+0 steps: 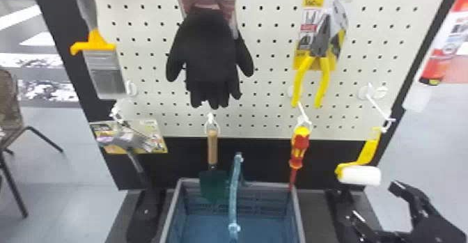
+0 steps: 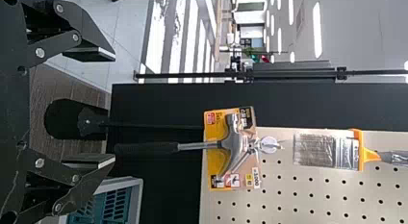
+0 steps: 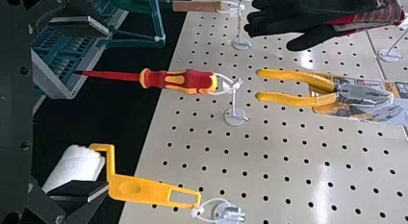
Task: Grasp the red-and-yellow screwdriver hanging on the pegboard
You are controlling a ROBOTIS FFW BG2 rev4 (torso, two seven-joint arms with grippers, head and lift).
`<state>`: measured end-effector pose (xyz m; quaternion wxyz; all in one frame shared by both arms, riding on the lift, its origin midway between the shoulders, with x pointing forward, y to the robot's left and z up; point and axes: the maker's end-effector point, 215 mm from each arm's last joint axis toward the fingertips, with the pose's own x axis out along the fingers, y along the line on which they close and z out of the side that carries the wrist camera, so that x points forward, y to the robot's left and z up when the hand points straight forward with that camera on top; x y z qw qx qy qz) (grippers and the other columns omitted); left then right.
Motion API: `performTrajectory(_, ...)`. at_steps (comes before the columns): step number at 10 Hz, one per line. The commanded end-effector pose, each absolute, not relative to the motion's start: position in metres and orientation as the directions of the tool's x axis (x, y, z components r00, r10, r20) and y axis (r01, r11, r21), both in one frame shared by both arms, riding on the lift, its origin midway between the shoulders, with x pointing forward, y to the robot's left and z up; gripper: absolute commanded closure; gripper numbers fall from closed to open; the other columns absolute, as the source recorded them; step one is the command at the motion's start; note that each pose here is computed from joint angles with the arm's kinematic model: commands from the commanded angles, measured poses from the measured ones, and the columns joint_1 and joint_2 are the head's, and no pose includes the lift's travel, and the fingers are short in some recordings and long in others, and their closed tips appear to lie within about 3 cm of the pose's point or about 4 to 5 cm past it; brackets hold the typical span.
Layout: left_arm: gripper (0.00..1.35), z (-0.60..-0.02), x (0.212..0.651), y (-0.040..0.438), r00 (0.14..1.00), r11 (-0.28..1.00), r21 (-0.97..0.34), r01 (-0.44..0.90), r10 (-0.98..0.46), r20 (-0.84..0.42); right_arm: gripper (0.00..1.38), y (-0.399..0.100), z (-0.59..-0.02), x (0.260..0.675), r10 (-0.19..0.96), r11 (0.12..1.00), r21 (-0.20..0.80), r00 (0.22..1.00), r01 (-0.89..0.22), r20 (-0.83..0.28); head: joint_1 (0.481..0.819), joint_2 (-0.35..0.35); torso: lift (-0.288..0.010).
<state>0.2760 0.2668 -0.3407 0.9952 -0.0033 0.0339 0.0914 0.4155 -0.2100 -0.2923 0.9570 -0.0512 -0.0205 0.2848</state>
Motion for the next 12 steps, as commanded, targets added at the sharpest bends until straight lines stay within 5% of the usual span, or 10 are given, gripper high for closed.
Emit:
performTrajectory(1,0.51,-0.34,0.278,0.266,0.982,0.984,-0.001,-0.178,0.178,-0.065,0.17,-0.201,-0.291,0.429,0.58,0.812,-0.101,0.815,-0.575,0.018,0.549,0.0,-0.1)
performTrajectory(12,0.51,-0.339,0.285,0.263,0.984,0.985,-0.005,-0.171,0.171,-0.056,0.17,-0.142,-0.279,0.475,0.728,0.683,-0.092,0.685,-0.724,0.015,0.549,0.0,-0.1)
